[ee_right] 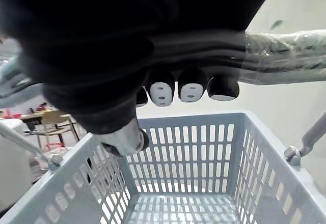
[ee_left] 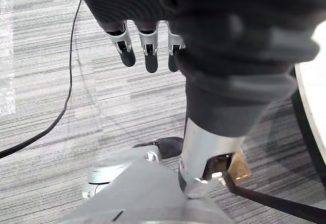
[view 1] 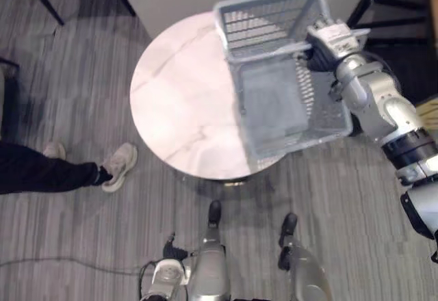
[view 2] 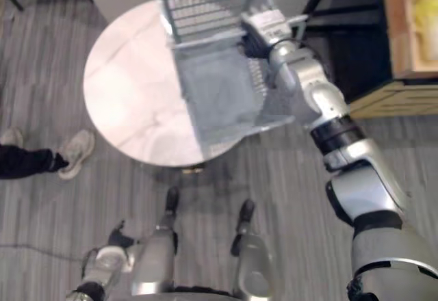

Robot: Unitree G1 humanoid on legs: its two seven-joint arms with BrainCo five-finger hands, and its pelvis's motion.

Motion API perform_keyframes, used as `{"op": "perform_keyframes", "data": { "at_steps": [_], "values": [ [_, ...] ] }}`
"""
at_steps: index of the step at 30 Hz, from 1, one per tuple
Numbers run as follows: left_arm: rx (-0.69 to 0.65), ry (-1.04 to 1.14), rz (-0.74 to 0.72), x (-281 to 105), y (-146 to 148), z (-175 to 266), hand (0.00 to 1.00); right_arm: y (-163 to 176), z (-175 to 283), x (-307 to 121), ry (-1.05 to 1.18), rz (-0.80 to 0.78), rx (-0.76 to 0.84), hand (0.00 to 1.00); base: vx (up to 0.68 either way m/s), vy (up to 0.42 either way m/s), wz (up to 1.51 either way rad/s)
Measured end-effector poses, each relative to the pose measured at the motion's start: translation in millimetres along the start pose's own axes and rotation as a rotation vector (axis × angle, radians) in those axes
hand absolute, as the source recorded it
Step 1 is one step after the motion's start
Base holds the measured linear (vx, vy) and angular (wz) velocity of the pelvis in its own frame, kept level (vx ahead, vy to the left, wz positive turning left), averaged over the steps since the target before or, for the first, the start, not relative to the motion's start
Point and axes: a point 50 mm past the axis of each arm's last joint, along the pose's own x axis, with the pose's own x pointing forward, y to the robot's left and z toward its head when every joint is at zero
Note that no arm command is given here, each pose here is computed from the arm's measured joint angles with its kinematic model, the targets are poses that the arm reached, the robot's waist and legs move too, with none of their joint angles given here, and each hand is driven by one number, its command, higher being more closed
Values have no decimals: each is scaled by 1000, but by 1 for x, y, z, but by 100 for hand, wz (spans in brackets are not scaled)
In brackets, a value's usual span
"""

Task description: Pick vegetable in the basket

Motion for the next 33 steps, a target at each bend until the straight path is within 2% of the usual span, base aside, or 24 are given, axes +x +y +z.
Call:
{"op": "perform_keyframes", "data": {
  "at_steps": [10, 15, 33],
  "values": [
    [-15, 205, -5, -19, 15, -66, 0, 58, 54, -53, -223, 249, 265, 100, 55, 14, -18],
    [6, 280, -35, -28, 14, -88, 0, 80, 65, -74, -251, 360, 348, 100, 23, 17, -26],
    [92, 305, -82, -37, 13, -102, 0, 82, 59, -78, -225, 377, 350, 100, 16, 18, -11]
  ]
}}
